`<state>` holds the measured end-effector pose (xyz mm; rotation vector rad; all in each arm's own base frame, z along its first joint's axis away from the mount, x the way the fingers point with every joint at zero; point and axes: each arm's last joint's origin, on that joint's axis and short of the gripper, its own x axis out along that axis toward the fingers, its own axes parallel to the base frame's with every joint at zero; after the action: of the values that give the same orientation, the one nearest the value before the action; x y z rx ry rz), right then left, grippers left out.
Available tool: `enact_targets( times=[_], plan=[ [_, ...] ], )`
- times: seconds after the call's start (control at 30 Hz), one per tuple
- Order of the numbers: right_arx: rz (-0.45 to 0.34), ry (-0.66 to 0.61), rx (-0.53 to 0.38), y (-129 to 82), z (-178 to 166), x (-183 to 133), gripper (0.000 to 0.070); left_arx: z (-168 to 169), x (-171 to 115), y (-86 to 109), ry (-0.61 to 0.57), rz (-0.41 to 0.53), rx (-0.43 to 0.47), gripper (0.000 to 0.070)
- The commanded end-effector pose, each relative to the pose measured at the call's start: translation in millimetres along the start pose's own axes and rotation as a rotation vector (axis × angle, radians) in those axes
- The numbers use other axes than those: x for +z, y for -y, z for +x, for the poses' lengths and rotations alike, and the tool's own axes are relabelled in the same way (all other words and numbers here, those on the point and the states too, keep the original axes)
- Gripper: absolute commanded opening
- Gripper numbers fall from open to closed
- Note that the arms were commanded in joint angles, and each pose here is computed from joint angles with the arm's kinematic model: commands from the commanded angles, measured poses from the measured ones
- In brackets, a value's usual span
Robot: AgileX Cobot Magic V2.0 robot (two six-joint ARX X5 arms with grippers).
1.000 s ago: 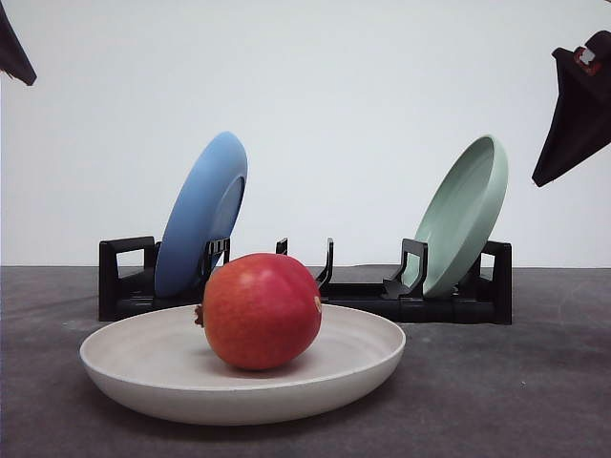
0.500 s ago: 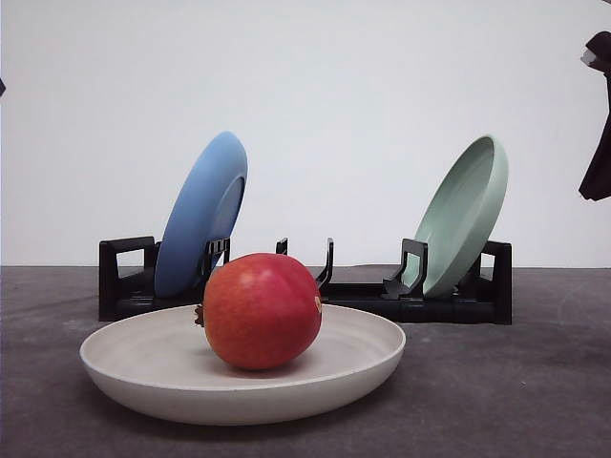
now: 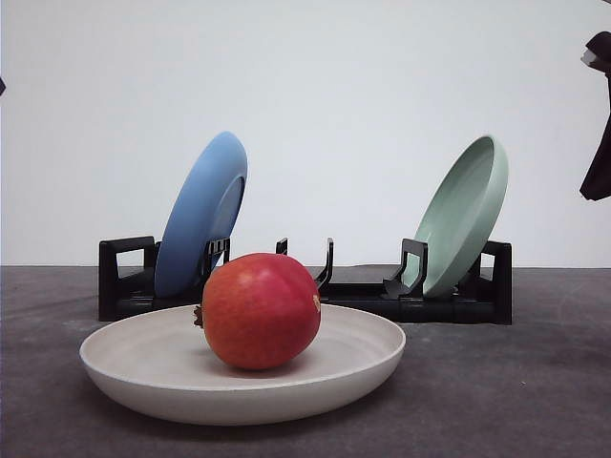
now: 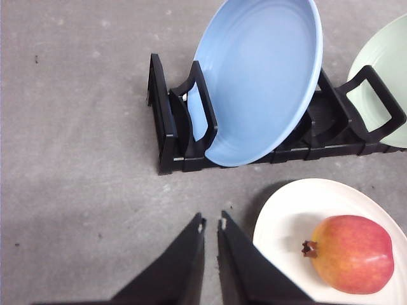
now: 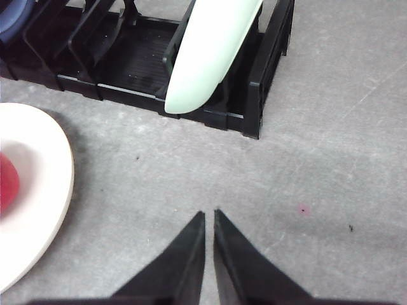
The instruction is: Place pomegranate in white plate
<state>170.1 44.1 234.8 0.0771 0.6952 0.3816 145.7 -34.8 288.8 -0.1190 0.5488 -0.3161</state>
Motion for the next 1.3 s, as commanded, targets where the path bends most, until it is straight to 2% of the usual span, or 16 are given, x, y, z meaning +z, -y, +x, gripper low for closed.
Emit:
enact_targets(
  times=[0.0, 0.27, 0.5, 0.8, 1.03, 1.27],
  plan=[
    [0.003, 0.007, 0.002, 0, 0, 2, 0.0017, 2, -6, -1.9, 0.026, 0.042, 0.004, 0.0016],
    [0.002, 0.007, 0.002, 0, 0, 2, 0.0017, 8, -68, -18.4, 0.246, 0.072, 0.034, 0.0016],
    [0.003, 0.007, 0.002, 0, 0, 2, 0.0017, 8, -112, -29.9, 0.34, 0.084, 0.107, 0.0016],
    [0.002, 0.007, 0.002, 0, 0, 2, 0.0017, 8, -129, -35.6, 0.427, 0.092, 0.148, 0.0016],
    [0.003, 0.007, 0.002, 0, 0, 2, 0.0017, 17, -141, -41.9, 0.402, 0.081, 0.226, 0.0016],
    [0.002, 0.006, 0.002, 0, 0, 2, 0.0017, 18, -144, -42.9, 0.37, 0.093, 0.248, 0.0016]
  ],
)
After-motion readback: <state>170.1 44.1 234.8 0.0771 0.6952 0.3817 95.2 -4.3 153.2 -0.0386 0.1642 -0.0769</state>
